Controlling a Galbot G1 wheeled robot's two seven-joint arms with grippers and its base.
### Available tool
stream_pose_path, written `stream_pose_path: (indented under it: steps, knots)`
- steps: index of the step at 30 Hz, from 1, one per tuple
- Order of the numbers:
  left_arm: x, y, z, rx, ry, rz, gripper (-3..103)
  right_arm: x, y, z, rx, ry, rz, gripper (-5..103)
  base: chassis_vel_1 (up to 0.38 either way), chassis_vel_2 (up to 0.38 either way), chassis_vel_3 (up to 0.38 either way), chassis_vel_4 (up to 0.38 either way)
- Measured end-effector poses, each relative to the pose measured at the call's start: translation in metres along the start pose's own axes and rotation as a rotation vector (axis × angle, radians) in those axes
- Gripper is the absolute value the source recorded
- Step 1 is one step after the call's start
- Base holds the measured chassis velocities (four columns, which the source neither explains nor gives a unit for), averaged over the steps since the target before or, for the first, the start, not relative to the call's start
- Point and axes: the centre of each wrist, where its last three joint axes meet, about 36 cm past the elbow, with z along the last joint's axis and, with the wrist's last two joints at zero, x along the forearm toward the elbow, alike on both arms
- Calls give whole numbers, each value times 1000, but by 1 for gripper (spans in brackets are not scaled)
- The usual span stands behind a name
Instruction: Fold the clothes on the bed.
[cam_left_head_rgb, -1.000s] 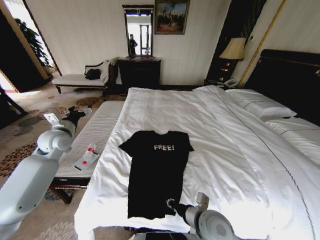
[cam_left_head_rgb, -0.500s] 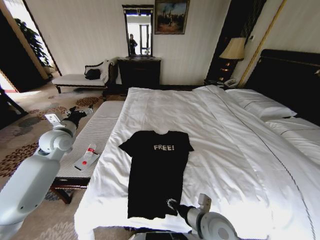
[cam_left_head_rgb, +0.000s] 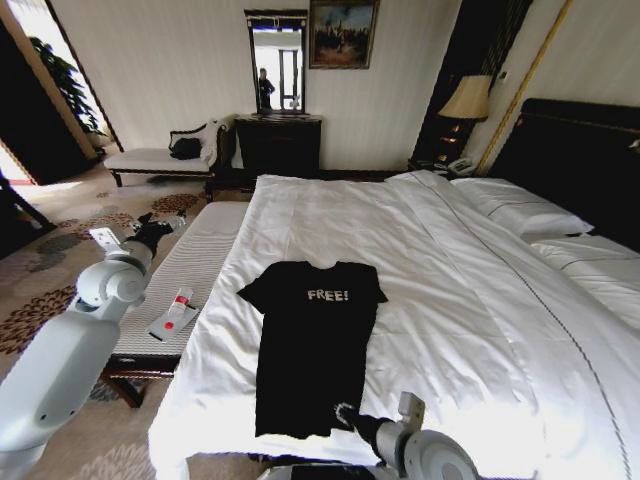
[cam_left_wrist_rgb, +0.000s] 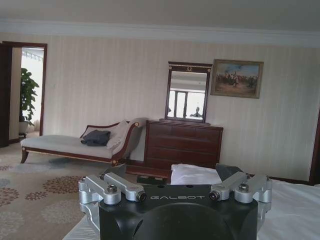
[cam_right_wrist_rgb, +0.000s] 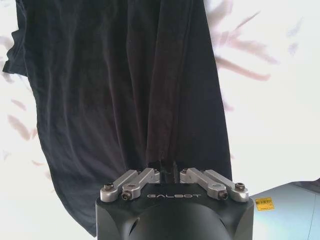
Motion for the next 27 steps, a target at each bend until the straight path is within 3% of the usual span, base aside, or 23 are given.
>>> stream_pose_path:
  steps: [1, 3, 4, 16, 21, 23, 26, 27]
  knots:
    - [0, 0, 0, 0, 0, 0, 100, 0, 0, 0, 0, 0, -1, 12, 0, 0, 0, 0]
    - [1, 1, -1, -2, -1, -2, 100, 1, 1, 1, 1, 2, -5, 12, 0, 0, 0, 0]
    - [1, 2, -1, -3, -3, -4, 100, 3, 2, 1, 2, 2, -8, 3, 0, 0, 0, 0]
    - [1, 1, -1, 12, -7, -7, 100, 29, -2, -6, -3, -56, 6, 0, 0, 0, 0, 0]
    - [1, 2, -4, 16, -18, -10, 100, 37, -14, -20, 28, -115, 116, 0, 0, 0, 0, 0]
    - [2, 3, -6, 22, -27, -11, 100, 41, -22, -24, 58, -127, 231, 0, 0, 0, 0, 0]
    - [3, 3, -6, 26, -30, -11, 100, 42, -25, -24, 76, -122, 304, 0, 0, 0, 0, 0]
    - [5, 3, -6, 31, -33, -10, 100, 39, -31, -24, 85, -124, 387, 0, 0, 0, 0, 0]
